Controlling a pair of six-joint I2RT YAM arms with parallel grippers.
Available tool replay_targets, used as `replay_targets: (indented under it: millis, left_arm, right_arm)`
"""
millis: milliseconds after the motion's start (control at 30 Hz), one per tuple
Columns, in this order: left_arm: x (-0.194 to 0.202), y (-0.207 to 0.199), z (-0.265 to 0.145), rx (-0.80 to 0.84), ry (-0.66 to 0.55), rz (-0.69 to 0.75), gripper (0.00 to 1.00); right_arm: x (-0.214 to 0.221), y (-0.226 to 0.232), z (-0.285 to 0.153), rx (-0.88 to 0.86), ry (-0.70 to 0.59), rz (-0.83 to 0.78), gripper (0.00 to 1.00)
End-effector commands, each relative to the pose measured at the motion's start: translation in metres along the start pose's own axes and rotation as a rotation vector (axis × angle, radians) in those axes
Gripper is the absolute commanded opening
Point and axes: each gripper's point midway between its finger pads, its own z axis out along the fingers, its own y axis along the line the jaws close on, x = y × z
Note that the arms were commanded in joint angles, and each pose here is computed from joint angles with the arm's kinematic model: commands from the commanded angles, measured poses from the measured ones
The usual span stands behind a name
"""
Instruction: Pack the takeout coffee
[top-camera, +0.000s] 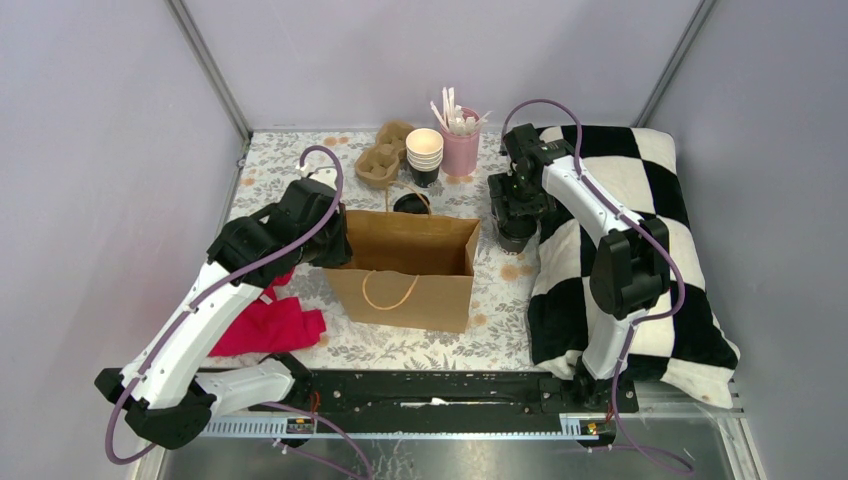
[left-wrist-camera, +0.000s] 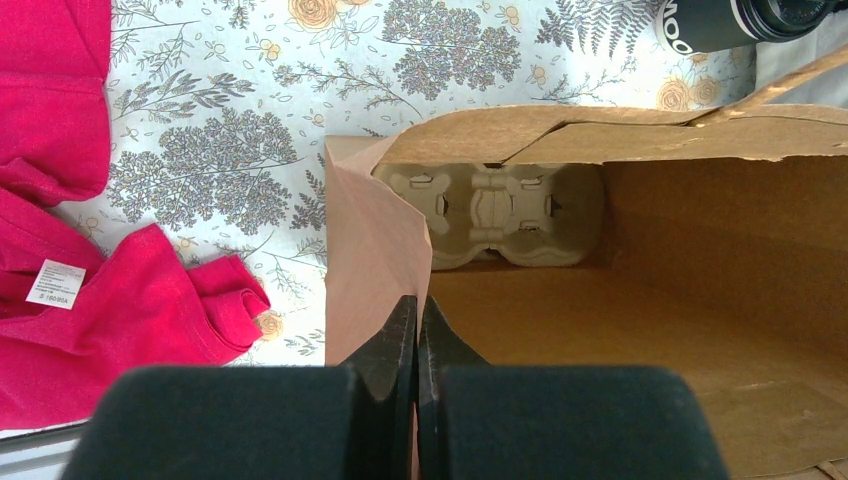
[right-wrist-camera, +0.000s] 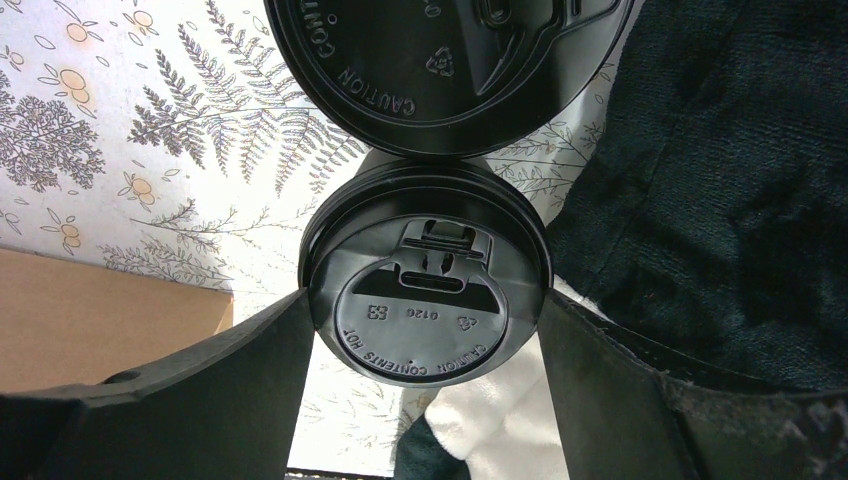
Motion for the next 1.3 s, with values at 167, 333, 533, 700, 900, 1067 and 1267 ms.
replay_targets:
  millis: [167, 333, 533, 700, 900, 1067, 1267]
  left_arm:
    - [-0.015, -0.009, -0.004, 0.042, -0.056, 0.005, 0.00]
    - [-0.023, -0.010, -0.009, 0.054, -0.094, 0.018, 0.00]
    - [-0.036, -0.013, -0.020, 0.072, -0.150, 0.035, 0.00]
    - [-0.047, -0.014, -0.031, 0.084, -0.192, 0.050, 0.00]
    - [-0.056, -0.012, -0.048, 0.099, -0.254, 0.046, 0.00]
    - [-0.057, -0.015, -0.060, 0.136, -0.271, 0.049, 0.00]
    - [-0.041, -0.007, -0.063, 0.126, -0.240, -0.026, 0.00]
  right_arm:
    - [0.010, -0.006, -0.017, 0.016, -0.030, -0.006, 0.80]
    - [0.020, -0.005, -0.033, -0.007, -0.054, -0.003, 0.78]
    - [0.025, -0.002, -0.067, -0.058, -0.121, -0.007, 0.77]
    - [0.023, 0.020, -0.118, -0.217, -0.230, -0.022, 0.75]
    - [0.022, 0.040, -0.194, -0.379, -0.381, -0.033, 0.73]
    - [0.021, 0.068, -0.257, -0.584, -0.498, -0.042, 0.72]
    - [0.020, 0.102, -0.334, -0.876, -0.610, -0.071, 0.71]
